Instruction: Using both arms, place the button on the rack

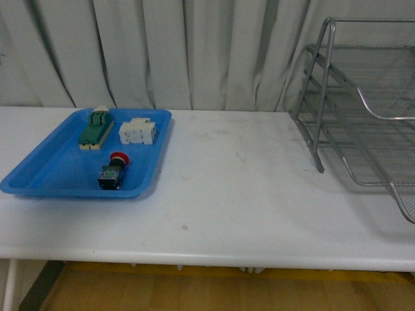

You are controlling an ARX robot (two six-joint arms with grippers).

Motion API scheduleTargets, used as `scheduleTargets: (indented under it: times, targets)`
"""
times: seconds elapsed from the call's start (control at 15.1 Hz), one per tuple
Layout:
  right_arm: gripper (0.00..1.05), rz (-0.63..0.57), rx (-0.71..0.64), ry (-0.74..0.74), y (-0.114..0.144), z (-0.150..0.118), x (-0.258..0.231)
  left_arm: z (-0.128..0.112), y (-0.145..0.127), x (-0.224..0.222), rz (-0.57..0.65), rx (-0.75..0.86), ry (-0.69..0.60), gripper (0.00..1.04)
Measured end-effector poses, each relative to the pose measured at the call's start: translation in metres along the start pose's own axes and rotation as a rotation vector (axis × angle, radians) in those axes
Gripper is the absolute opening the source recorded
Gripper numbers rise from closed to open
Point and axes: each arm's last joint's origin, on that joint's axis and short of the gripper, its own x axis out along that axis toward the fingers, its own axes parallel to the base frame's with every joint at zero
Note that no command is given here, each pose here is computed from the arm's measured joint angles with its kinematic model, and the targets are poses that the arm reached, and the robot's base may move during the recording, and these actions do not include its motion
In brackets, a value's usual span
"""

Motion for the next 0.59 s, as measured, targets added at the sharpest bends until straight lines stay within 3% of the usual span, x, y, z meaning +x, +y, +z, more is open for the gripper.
scheduleTargets:
  times: [0.2,0.4,0.59]
  targets:
    - [0.98,0.000,0.000,0.000,0.000,0.000,0.000,0.003,-0.006,0.031,-0.004,0.034,0.060,0.98]
    - [0.98,0.000,0.000,0.000,0.000,0.000,0.000,-0.018,-0.027,0.115,0.024,0.156,0.273,0.98]
    - [0.98,0.000,0.000,0.000,0.000,0.000,0.000,-0.032,-0.029,0.167,0.084,0.205,0.365,0.98]
